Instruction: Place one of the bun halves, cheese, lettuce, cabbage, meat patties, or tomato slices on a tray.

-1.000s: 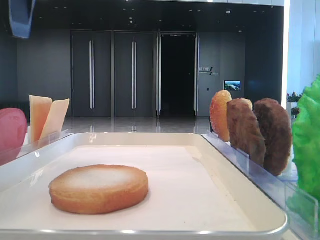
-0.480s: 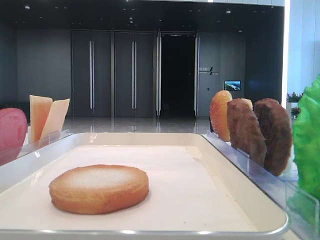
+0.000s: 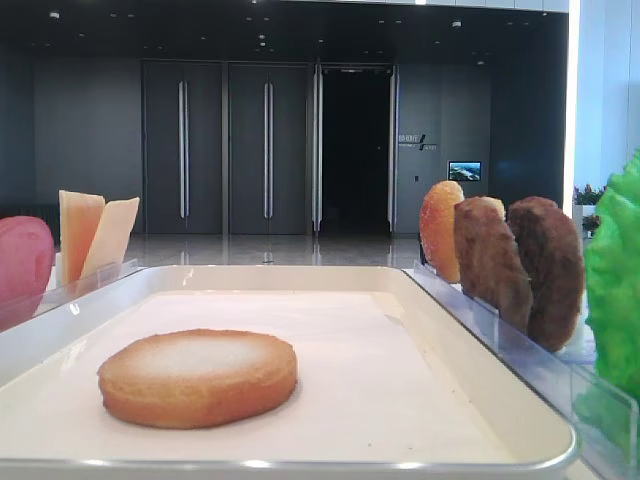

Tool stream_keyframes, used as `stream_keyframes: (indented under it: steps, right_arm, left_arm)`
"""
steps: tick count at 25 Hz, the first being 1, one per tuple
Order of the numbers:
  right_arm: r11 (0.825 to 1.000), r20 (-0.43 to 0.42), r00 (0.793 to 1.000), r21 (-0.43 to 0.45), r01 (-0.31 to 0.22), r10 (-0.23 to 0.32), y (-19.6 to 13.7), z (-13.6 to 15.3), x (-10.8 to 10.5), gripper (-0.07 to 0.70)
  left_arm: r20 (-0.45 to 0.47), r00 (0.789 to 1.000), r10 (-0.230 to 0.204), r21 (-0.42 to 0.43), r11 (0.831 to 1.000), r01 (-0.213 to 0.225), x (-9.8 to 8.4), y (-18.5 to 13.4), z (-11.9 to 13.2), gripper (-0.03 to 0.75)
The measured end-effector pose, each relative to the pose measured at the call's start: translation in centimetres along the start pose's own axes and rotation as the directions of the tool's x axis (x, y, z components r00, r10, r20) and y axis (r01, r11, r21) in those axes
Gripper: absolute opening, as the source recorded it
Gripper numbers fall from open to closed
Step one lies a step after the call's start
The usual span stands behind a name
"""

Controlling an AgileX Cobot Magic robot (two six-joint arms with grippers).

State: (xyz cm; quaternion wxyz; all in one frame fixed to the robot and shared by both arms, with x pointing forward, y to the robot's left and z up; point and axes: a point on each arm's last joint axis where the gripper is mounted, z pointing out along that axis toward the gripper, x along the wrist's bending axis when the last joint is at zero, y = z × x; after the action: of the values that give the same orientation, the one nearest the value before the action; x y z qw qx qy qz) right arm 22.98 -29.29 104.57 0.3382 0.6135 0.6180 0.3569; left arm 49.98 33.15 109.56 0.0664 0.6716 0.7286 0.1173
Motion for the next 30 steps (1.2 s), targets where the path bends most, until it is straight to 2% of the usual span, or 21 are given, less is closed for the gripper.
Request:
stream_keyframes:
  steps: [4, 11, 20, 23, 26, 30]
  right_arm:
    - [1.0, 0.0, 1.0, 0.0, 0.0, 0.0, 0.0, 0.0, 0.0, 0.527]
    - [1.0, 0.0, 1.0, 0.0, 0.0, 0.0, 0.0, 0.0, 0.0, 0.527]
    - [1.0, 0.0, 1.0, 0.0, 0.0, 0.0, 0.0, 0.0, 0.0, 0.527]
    - [1.0, 0.0, 1.0, 0.0, 0.0, 0.0, 0.0, 0.0, 0.0, 0.527]
    - [1.0, 0.0, 1.0, 0.0, 0.0, 0.0, 0.0, 0.0, 0.0, 0.527]
    - [1.0, 0.0, 1.0, 0.0, 0.0, 0.0, 0.0, 0.0, 0.0, 0.527]
  left_arm:
    - [-0.001, 1.0, -0.002, -0.042, 0.999, 0.002, 0.0, -2.5, -1.6, 0.64]
    - [-0.002, 1.0, -0.007, -0.11, 0.994, 0.007, 0.0, -9.1, -3.4, 0.64]
    - [-0.019, 1.0, -0.002, -0.222, 0.975, -0.002, -0.1, -18.8, -2.4, 0.64]
    - [-0.021, 1.0, -0.005, -0.278, 0.961, -0.002, -0.2, -21.5, -1.7, 0.64]
    - [-0.02, 1.0, -0.009, -0.345, 0.939, 0.002, -0.3, -23.8, -1.1, 0.64]
    - [-0.011, 1.0, -0.015, -0.469, 0.883, 0.009, -0.4, -25.9, -1.7, 0.64]
